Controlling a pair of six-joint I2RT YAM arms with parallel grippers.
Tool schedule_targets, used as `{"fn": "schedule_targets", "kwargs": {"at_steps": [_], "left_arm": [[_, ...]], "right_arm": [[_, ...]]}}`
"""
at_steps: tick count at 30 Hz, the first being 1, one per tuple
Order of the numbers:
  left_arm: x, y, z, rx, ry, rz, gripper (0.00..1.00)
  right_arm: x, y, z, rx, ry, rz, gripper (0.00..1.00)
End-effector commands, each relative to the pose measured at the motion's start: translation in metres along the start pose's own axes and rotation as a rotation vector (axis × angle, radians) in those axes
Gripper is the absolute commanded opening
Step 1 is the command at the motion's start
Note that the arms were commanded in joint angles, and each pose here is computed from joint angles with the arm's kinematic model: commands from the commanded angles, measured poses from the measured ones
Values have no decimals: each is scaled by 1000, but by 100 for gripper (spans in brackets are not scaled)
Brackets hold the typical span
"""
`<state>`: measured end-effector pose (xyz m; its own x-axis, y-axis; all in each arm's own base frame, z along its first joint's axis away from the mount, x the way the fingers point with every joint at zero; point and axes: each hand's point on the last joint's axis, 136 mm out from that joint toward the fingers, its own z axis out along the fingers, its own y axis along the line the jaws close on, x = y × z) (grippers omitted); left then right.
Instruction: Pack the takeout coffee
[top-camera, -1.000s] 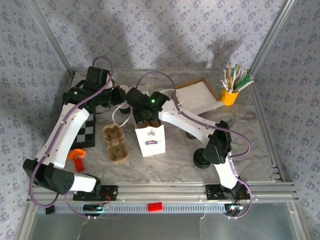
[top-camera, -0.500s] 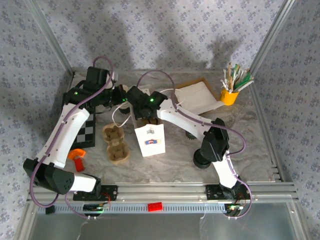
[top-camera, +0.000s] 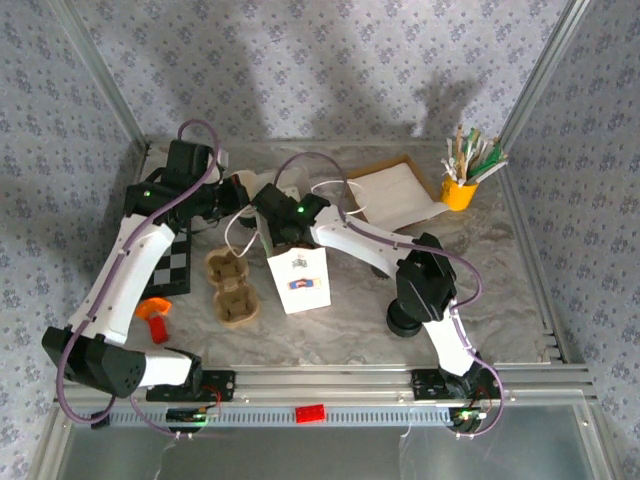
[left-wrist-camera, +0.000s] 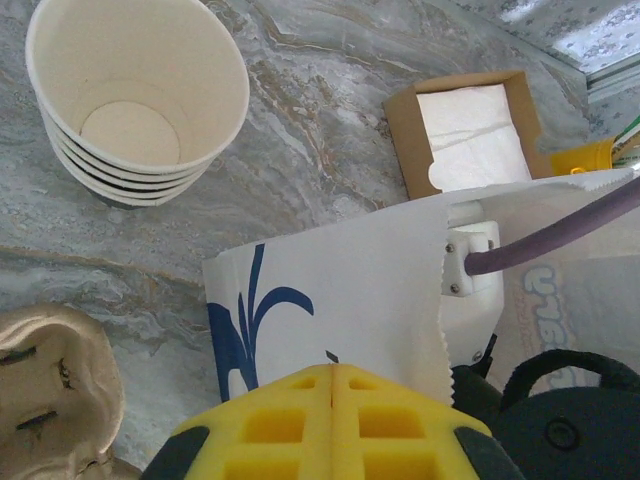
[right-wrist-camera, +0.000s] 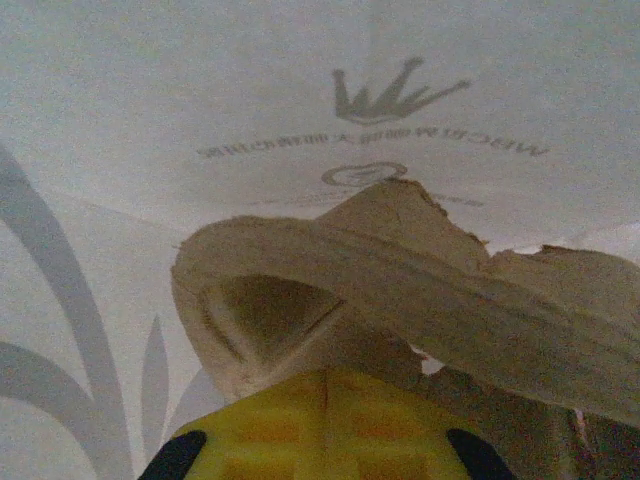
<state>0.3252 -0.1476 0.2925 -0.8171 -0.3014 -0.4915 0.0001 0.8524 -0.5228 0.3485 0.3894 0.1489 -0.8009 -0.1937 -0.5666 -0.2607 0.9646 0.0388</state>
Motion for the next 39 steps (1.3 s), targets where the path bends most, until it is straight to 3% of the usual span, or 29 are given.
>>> {"fn": "schedule_targets", "kwargs": {"at_steps": [1, 9, 17, 33, 39], "left_arm": [[-4, 0, -10, 10, -31, -10, 0], [-5, 10, -14, -5, -48, -33, 0], [-6, 19, -16, -31, -66, -49, 0], [-4, 31, -17, -58, -71, -66, 0], [-6, 31, -17, -55, -76, -64, 0]], "right_arm": [[-22, 7, -33, -34, -75, -11, 0], [-7, 2, -44, -26, -10, -1, 0], [16, 0, -5, -51, 72, 49, 0], [24, 2, 51, -50, 78, 7, 0], [7, 1, 27, -54, 31, 7, 0]]}}
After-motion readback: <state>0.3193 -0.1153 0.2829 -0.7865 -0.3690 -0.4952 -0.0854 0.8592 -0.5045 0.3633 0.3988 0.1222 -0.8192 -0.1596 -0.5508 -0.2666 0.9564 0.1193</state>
